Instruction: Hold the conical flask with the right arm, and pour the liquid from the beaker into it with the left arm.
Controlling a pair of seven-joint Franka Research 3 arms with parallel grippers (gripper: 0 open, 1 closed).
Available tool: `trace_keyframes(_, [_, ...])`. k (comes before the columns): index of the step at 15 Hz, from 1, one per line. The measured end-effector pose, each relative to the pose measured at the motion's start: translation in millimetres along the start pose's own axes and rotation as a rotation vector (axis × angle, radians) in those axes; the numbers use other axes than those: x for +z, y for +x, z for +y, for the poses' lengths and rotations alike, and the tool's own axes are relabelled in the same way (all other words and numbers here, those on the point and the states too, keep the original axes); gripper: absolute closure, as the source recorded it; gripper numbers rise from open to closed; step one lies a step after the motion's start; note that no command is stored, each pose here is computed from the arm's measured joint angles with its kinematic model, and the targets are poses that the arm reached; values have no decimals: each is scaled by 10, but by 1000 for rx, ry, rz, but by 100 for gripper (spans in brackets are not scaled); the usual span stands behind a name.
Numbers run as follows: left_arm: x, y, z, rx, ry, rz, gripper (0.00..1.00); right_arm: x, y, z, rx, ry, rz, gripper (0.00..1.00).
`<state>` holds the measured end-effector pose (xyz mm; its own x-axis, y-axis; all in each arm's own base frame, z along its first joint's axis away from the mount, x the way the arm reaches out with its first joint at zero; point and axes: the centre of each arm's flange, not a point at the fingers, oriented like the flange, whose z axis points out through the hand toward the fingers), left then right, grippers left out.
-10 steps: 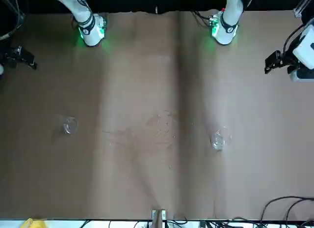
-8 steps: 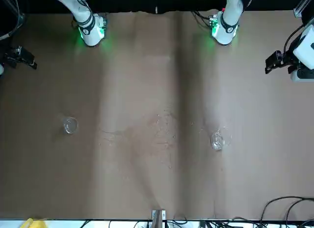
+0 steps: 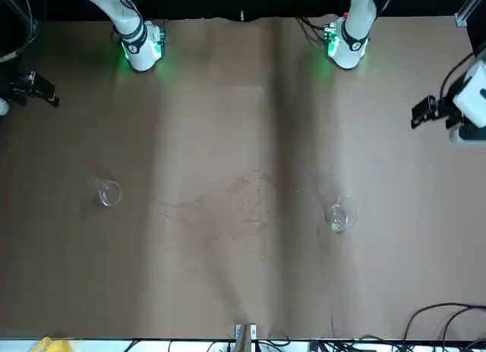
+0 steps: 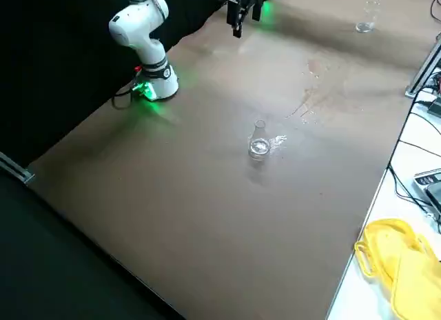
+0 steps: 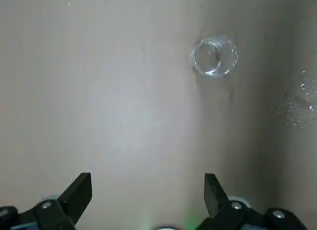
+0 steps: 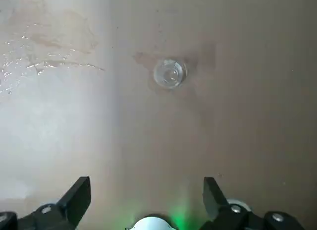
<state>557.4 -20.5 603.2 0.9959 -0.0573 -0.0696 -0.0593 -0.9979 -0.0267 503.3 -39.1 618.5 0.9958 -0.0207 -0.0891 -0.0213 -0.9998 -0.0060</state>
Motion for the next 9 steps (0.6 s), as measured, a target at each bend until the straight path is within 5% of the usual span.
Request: trace_keyframes(9, [760, 648, -899, 386, -67, 120, 0, 7, 36, -105, -20, -3, 11, 0])
